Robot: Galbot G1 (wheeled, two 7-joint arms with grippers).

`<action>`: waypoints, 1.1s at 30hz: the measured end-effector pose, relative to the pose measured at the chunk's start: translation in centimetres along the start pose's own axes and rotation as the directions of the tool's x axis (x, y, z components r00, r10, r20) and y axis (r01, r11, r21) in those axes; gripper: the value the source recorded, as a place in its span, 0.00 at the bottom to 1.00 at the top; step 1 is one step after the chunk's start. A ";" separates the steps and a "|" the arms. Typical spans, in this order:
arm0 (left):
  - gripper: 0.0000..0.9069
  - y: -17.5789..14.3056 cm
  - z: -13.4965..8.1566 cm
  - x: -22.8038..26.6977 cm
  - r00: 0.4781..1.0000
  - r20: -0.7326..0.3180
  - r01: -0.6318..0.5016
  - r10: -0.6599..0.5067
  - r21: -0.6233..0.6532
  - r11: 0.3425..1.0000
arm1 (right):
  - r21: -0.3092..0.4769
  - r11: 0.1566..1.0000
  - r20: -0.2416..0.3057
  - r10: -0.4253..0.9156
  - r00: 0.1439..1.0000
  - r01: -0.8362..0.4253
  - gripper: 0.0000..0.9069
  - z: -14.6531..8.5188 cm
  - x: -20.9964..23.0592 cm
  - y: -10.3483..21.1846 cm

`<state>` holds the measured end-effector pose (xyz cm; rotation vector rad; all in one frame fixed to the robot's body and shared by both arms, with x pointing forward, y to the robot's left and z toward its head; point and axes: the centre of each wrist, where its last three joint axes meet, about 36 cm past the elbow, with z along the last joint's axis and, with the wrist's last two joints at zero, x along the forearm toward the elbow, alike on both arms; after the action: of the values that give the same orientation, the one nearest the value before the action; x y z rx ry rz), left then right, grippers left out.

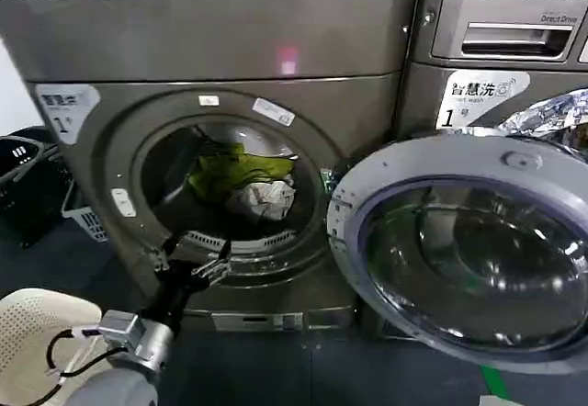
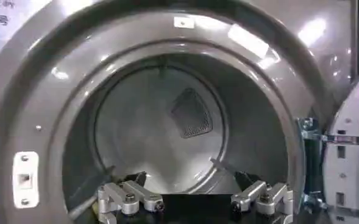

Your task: Grasp the clothes from the dryer.

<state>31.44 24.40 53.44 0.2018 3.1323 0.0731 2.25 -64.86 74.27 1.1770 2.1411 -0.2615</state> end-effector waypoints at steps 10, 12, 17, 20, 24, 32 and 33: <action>1.00 0.0 -0.1 0.1 1.000 0.001 0.000 0.000 -0.001 1.000 | -0.001 1.000 -0.003 -0.001 1.000 0.001 1.00 0.3 0.2 0.0; 1.00 0.0 -0.1 0.1 1.000 0.001 0.000 0.000 -0.001 1.000 | -0.002 1.000 -0.002 0.001 1.000 -0.001 1.00 0.3 0.2 0.0; 1.00 0.0 -0.1 0.1 1.000 0.002 0.000 0.000 -0.002 1.000 | -0.004 1.000 -0.001 0.000 1.000 0.000 1.00 0.3 0.3 0.0; 1.00 0.0 0.0 0.1 1.000 0.002 0.001 -0.001 -0.001 1.000 | -0.005 1.000 0.001 -0.003 1.000 0.003 1.00 0.3 0.2 0.1; 1.00 0.0 0.1 0.0 1.000 0.001 0.001 -0.001 0.000 1.000 | -0.011 1.000 0.002 -0.003 1.000 0.003 1.00 0.2 0.3 0.1; 1.00 0.0 0.1 -0.2 1.000 0.002 -0.003 0.003 -0.003 1.000 | -0.019 1.000 -0.001 -0.002 1.000 0.002 1.00 0.4 0.4 0.2; 1.00 0.0 0.1 -0.1 1.000 0.001 -0.004 0.004 -0.003 1.000 | -0.019 1.000 -0.001 -0.001 1.000 0.001 1.00 0.4 0.4 0.1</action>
<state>31.59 24.42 53.34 0.2075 3.1307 0.0781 2.39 -64.69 73.76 1.1649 2.1409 -0.2405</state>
